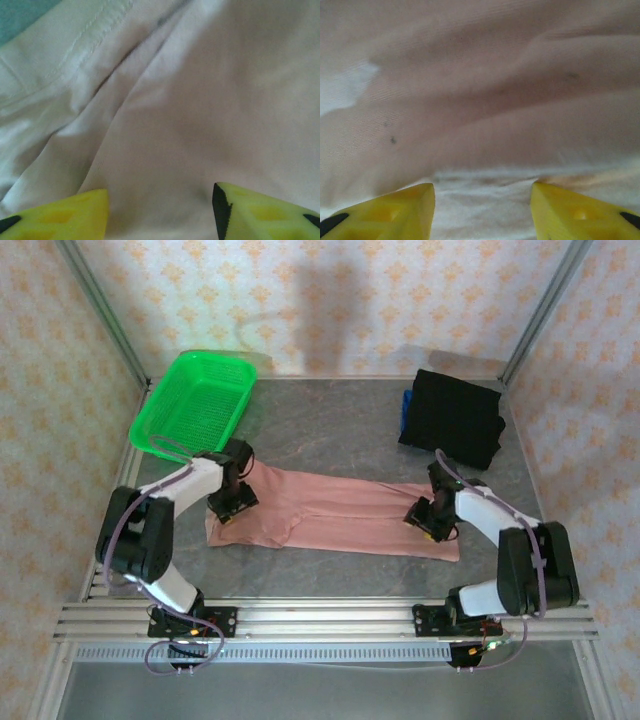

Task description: Fold and stack the t-shirts

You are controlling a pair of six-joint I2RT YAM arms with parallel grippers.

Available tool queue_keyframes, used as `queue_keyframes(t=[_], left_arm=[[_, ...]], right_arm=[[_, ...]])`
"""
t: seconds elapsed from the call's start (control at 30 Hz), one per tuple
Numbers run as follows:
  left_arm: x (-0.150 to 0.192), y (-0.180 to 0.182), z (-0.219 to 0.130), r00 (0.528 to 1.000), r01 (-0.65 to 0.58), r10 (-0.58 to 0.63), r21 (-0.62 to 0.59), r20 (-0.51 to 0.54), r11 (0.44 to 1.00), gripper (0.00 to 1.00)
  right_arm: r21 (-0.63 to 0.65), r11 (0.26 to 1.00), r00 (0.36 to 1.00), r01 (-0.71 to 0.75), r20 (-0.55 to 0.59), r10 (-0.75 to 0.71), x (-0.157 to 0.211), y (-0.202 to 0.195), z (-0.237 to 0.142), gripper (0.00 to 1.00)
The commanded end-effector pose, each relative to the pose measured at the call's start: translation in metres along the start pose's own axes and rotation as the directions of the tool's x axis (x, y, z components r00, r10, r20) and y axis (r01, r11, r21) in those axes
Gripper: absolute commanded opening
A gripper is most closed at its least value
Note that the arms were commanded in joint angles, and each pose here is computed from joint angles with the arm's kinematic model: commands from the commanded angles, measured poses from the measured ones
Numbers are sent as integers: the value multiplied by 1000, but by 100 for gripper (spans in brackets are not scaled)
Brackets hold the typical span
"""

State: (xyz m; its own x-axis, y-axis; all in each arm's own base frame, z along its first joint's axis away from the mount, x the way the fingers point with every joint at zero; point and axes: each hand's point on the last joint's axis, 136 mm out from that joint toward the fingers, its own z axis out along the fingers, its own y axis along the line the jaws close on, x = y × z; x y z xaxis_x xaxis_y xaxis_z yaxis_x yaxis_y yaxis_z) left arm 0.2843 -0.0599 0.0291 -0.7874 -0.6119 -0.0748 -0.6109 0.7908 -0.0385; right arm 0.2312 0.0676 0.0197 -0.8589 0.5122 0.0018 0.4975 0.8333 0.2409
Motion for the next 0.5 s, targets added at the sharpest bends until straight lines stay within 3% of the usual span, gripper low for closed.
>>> queue_keyframes(t=[0.0,0.27,0.47], left_arm=[[-29,-18,6,997,9,-8,-19,79,1000,48],[-55,-53,40,998,-39,42,-73,40,997,45],[-91,-108,45,992,-109,111,-37,64,993,43]], right_arm=[[44,999,998,8,62,-11,-14,7,6,44],[114,993,1000,-21,21,19,18,5,28,33],[25,999,997,-48,-53,49,53,31,39,32]])
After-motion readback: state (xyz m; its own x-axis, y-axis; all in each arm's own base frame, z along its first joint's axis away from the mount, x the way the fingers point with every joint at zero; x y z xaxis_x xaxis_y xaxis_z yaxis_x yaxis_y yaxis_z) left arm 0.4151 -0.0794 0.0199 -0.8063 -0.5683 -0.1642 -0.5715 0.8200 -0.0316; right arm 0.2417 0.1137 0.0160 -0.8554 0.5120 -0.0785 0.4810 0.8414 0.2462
